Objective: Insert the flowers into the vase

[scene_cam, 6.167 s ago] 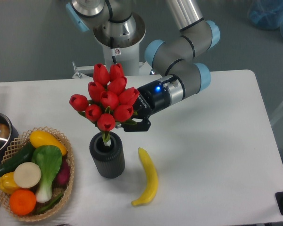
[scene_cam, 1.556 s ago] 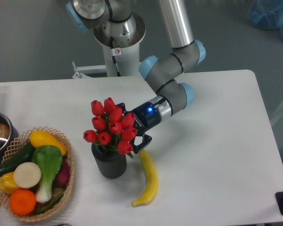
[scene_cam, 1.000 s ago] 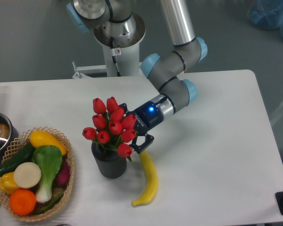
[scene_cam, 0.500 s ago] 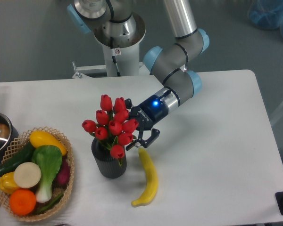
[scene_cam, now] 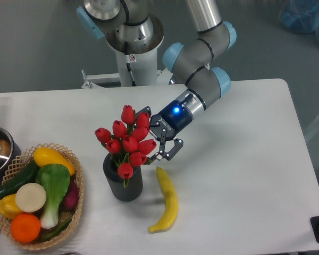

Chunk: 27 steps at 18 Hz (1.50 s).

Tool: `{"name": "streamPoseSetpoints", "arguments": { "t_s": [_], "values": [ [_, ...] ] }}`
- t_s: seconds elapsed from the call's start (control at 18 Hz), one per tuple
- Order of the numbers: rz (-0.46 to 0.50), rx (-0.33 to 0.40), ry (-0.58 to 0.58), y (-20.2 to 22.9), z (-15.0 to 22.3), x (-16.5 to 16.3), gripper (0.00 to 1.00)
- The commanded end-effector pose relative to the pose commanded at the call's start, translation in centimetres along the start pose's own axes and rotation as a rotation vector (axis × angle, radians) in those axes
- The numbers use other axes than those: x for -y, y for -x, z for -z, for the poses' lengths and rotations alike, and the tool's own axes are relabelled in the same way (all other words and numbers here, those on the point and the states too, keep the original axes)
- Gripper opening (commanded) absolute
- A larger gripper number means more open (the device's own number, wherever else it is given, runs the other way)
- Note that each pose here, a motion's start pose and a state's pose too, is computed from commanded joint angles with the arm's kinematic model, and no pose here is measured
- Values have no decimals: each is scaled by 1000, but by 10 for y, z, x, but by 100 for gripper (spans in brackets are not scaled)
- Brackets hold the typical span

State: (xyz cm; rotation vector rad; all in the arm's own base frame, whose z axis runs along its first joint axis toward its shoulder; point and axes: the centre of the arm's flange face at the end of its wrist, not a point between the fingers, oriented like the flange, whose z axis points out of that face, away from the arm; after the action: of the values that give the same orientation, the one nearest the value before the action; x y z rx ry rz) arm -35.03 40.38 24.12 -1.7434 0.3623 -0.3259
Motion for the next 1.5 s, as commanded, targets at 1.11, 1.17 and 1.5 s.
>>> {"name": "streamPoseSetpoints", "arguments": {
  "t_s": [1.11,1.17,1.5],
  "values": [
    [-37,527,634,83,270,77,100],
    [-33,548,711,80,279,81,100],
    [-37,663,969,56,322,122,100]
  ]
}}
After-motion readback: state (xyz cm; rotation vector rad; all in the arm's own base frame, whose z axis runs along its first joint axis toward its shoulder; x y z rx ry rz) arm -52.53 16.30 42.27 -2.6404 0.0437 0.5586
